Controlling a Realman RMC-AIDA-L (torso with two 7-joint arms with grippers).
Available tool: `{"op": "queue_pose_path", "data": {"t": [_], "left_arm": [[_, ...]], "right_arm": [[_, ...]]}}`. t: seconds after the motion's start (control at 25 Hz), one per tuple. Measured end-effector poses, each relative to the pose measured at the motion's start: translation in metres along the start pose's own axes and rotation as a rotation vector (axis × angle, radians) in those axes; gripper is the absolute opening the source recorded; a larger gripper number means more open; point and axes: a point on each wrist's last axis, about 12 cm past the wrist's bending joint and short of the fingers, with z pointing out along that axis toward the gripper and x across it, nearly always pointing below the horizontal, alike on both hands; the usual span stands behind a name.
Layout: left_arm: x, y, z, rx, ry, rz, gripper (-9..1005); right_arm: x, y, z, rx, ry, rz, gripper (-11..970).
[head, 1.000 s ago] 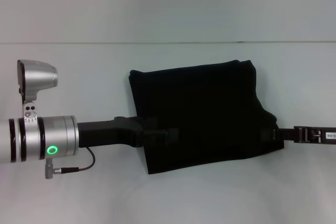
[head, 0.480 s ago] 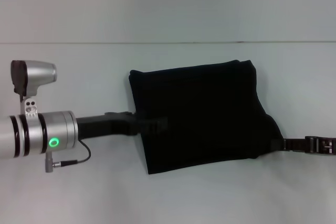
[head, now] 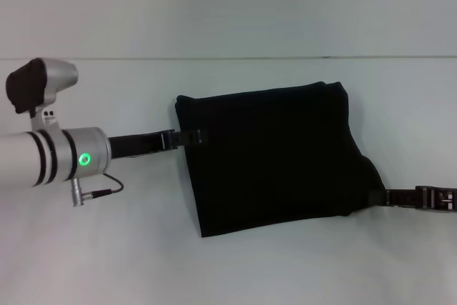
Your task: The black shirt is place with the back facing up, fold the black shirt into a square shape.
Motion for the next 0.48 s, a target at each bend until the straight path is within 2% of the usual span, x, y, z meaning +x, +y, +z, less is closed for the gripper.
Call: {"op": "queue_pose_path", "data": {"t": [0.12, 0.48], "left_arm": [[-0.001, -0.001, 0.004, -0.021, 0.011, 0.003, 949], [-0.003, -0.011, 0.013, 0.002, 0.046, 0.030, 947]], "right_arm": [[0.000, 0.001, 0.000, -0.004, 0.001, 0.000, 421], [-0.002, 0.001, 0.000, -0.004, -0.007, -0.003, 420]]}}
